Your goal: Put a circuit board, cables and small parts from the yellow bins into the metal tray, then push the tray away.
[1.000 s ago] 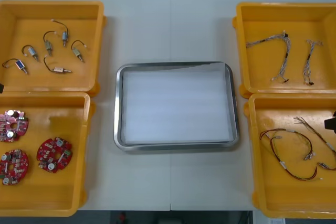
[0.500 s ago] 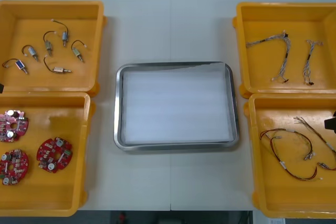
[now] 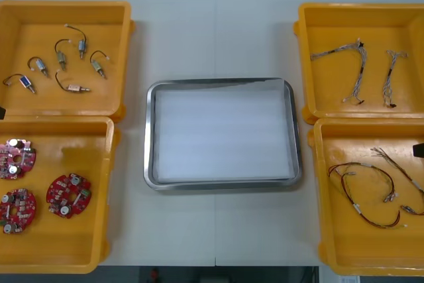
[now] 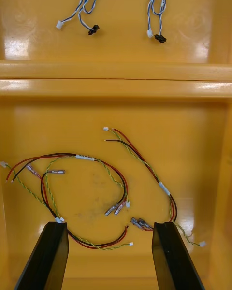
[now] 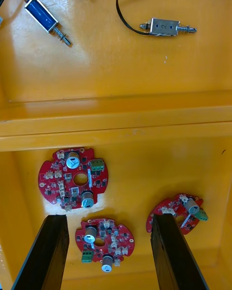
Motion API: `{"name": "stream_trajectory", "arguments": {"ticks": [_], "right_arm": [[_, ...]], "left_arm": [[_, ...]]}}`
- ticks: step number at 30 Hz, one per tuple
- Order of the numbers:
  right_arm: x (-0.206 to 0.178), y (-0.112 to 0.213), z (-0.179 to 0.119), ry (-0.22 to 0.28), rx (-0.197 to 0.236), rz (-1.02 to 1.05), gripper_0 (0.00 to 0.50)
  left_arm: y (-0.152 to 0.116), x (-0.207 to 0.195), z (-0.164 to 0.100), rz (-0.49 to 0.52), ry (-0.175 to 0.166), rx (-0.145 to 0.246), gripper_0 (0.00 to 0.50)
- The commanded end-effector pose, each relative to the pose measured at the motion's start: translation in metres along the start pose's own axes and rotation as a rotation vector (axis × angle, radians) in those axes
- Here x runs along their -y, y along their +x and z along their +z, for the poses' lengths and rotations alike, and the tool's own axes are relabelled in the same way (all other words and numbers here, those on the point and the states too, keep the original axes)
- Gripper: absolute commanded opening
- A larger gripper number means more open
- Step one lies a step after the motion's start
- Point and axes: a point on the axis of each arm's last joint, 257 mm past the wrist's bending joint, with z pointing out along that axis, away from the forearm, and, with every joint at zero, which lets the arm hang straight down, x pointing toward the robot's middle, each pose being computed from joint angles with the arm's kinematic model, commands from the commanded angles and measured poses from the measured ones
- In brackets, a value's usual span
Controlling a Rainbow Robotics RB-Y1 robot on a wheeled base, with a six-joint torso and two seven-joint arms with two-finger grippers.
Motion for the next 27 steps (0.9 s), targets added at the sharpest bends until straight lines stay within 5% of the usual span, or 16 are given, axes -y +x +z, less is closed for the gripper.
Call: {"name": "stream_trajectory", "arguments": {"ticks": [1,12,17,27], "right_arm": [[0.016,-0.002,-0.015,0.05,0.021,-0.001,0.5],[0.041,0.044,-0.012,0.101,-0.102,-0.087,0.5],[0.05,0.045,-0.007,0.103,-0.086,-0.167,0.5],[0.061,0.039,0.023,0.018,-0.053,-0.241,0.5]], "left_arm": [[0.002,0.0,-0.001,-0.05,-0.023,-0.007,0.5],[0.039,-0.008,0.014,-0.065,-0.058,-0.077,0.5],[0.052,-0.008,0.018,-0.068,-0.066,-0.095,0.5],[0.061,-0.007,0.043,-0.058,-0.063,-0.036,0.5]]}}
